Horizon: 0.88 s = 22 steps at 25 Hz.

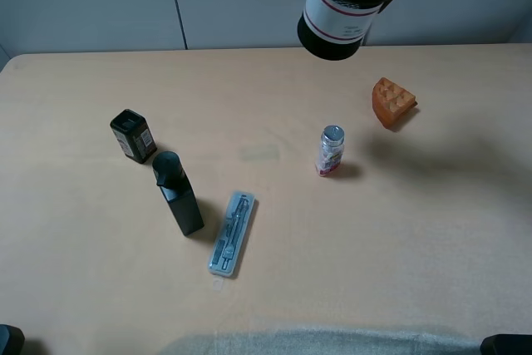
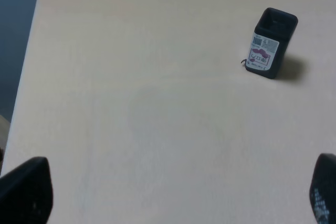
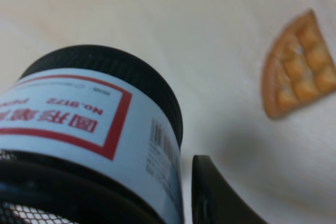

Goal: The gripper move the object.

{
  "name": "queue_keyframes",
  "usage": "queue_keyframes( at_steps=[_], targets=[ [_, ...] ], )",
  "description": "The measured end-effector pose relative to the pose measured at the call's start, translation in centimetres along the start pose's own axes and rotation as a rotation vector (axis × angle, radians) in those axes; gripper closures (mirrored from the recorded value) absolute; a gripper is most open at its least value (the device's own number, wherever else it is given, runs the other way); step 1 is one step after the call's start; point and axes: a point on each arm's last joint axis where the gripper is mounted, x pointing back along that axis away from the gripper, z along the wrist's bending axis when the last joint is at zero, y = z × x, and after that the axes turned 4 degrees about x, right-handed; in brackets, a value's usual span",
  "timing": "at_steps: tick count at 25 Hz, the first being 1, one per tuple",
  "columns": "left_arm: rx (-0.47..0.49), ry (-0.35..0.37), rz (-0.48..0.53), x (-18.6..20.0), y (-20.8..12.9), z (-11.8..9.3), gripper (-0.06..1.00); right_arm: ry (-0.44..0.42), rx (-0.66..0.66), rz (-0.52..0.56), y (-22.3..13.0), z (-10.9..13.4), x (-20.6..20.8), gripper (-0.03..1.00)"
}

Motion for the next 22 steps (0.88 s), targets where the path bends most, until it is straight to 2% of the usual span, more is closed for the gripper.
queue_keyframes(
  at_steps=[10,16,22],
  targets=[
    [0.0,0.0,0.0,0.0,0.0,0.0,-0.03,0.042,0.113,-0.006,2.9,5.5,-3.1,0.92],
    [0.0,0.0,0.0,0.0,0.0,0.0,-0.03,0.059,0.169,0.006,3.6,8.5,-5.5,0.92],
    [0.0,0.0,0.0,0.0,0.0,0.0,-0.03,0.084,0.21,-0.035,3.9,10.9,-7.4,0.92]
  ],
)
